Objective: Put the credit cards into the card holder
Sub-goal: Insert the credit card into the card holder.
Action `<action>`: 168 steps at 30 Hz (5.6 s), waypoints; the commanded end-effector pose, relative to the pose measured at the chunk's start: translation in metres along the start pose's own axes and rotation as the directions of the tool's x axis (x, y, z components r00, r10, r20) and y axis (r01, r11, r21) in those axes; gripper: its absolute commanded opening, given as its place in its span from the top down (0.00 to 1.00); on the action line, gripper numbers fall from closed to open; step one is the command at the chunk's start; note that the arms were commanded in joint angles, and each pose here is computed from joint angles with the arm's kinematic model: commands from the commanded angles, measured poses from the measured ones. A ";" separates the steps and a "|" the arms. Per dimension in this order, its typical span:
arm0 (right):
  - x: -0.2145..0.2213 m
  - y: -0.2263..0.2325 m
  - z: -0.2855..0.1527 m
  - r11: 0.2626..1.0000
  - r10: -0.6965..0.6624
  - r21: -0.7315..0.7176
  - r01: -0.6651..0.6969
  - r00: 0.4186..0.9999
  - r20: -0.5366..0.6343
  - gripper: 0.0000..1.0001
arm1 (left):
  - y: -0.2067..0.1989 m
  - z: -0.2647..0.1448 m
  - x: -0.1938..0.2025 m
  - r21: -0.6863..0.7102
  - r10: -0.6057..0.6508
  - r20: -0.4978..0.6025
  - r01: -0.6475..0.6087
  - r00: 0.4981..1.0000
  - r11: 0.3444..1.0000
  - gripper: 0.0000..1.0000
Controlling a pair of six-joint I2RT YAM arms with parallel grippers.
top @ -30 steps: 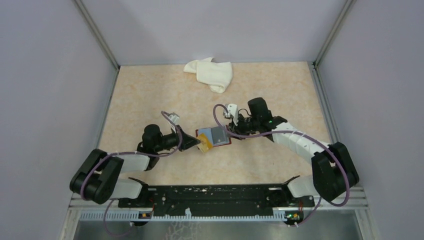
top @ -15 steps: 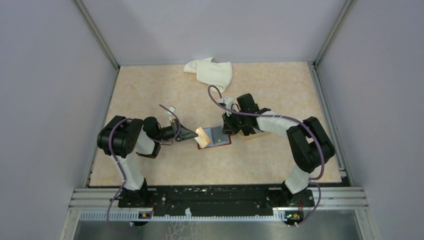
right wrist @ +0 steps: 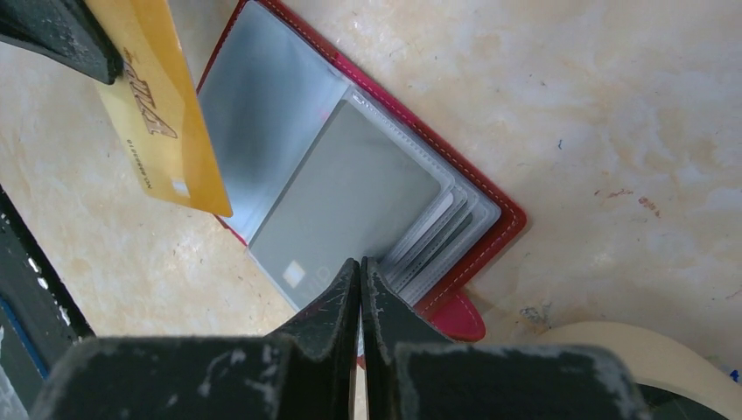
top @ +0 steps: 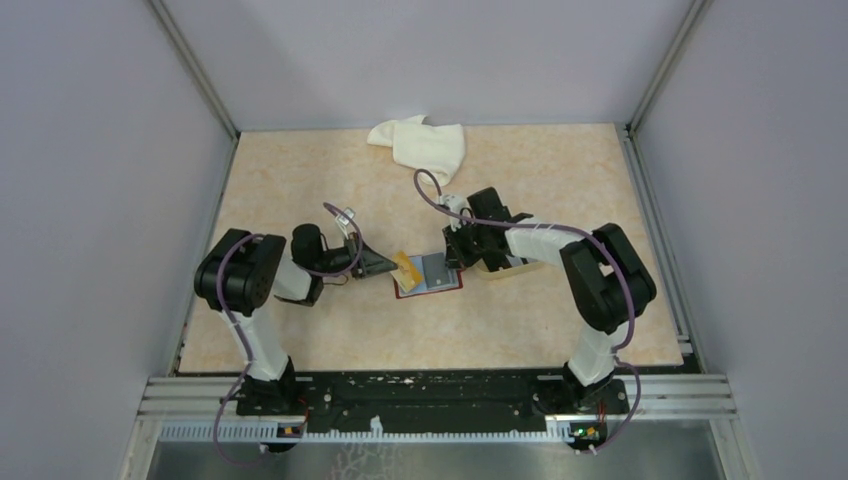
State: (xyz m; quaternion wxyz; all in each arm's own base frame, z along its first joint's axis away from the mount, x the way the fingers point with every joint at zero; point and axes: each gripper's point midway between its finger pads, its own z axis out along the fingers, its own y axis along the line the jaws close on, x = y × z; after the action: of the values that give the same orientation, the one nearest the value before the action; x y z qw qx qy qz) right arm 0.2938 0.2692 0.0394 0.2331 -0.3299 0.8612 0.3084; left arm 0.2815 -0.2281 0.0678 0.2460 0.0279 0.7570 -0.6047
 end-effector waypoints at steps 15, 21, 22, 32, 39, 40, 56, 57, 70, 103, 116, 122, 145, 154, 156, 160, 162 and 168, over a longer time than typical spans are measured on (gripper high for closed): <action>-0.006 -0.007 0.006 0.999 -0.021 0.041 0.022 0.999 -0.024 1.00 | 0.011 0.012 -0.005 0.018 -0.030 -0.021 0.031 0.999 0.999 1.00; -0.005 -0.006 0.007 0.999 -0.020 0.036 0.021 0.999 -0.028 1.00 | 0.013 0.016 -0.005 0.014 -0.035 -0.022 0.035 0.999 0.999 1.00; -0.005 -0.006 0.007 0.999 -0.020 0.036 0.021 0.999 -0.029 1.00 | 0.013 0.017 -0.004 0.014 -0.036 -0.026 0.036 0.999 0.999 1.00; -0.005 -0.005 0.007 0.999 -0.024 0.032 0.025 0.999 -0.033 1.00 | 0.019 0.021 -0.001 -0.017 -0.052 -0.035 0.051 0.998 0.999 1.00; -0.005 -0.004 0.007 0.999 -0.025 0.031 0.026 0.999 -0.033 1.00 | 0.021 0.018 0.001 -0.041 -0.053 -0.032 0.052 0.998 0.998 1.00; -0.004 -0.003 0.007 0.999 -0.025 0.030 0.026 0.999 -0.036 1.00 | 0.021 0.018 0.002 -0.045 -0.054 -0.032 0.053 0.998 0.998 1.00; -0.004 -0.002 0.009 0.999 -0.030 0.025 0.031 0.999 -0.042 1.00 | 0.018 0.016 0.004 -0.040 -0.042 -0.029 0.041 0.999 0.998 1.00; -0.003 -0.002 0.009 0.999 -0.030 0.025 0.031 0.999 -0.043 1.00 | 0.018 0.016 0.004 -0.038 -0.043 -0.029 0.042 0.999 0.998 1.00; -0.002 -0.001 0.010 0.999 -0.034 0.024 0.035 0.998 -0.049 1.00 | 0.019 0.014 0.002 -0.045 -0.044 -0.010 0.043 0.999 0.998 1.00; -0.002 0.003 0.012 0.999 -0.043 0.017 0.044 0.998 -0.056 1.00 | 0.023 0.034 0.011 -0.092 -0.071 -0.076 0.064 0.995 0.994 1.00; -0.003 0.004 0.011 0.999 -0.048 0.015 0.049 0.998 -0.051 1.00 | 0.032 0.035 0.016 -0.148 -0.146 -0.123 0.127 0.982 0.981 1.00; -0.003 0.004 0.011 0.999 -0.049 0.014 0.050 0.997 -0.052 1.00 | 0.025 0.034 0.010 -0.135 -0.107 -0.121 0.090 0.987 0.987 1.00; -0.003 0.003 0.010 0.998 -0.053 0.016 0.054 0.997 -0.054 1.00 | -0.018 0.002 -0.005 0.065 -0.076 -0.038 0.078 0.996 0.995 1.00; -0.002 0.003 0.011 0.998 -0.053 0.016 0.054 0.997 -0.057 1.00 | 0.003 0.008 -0.009 -0.006 -0.090 -0.015 0.090 0.996 0.996 1.00; -0.002 0.002 0.011 0.998 -0.053 0.017 0.054 0.997 -0.058 1.00 | 0.009 0.008 -0.010 -0.035 -0.087 -0.012 0.087 0.996 0.996 1.00; -0.001 0.000 0.012 0.998 -0.050 0.028 0.052 0.997 -0.064 1.00 | 0.014 0.008 -0.011 -0.067 -0.085 -0.009 0.085 0.996 0.994 1.00; -0.001 -0.001 0.012 0.998 -0.050 0.035 0.053 0.997 -0.066 1.00 | 0.015 0.009 -0.011 -0.071 -0.088 -0.010 0.087 0.996 0.994 1.00; -0.002 -0.001 0.011 0.998 -0.052 0.035 0.054 0.997 -0.064 1.00 | 0.017 0.010 -0.010 -0.067 -0.095 -0.014 0.094 0.995 0.993 1.00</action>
State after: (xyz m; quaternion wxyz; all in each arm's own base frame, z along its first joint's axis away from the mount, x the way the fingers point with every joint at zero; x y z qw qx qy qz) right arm 0.2988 0.2713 0.0379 0.2261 -0.3423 0.8652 0.2883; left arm 0.2930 -0.2300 0.0523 0.1957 -0.0254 0.7819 -0.5913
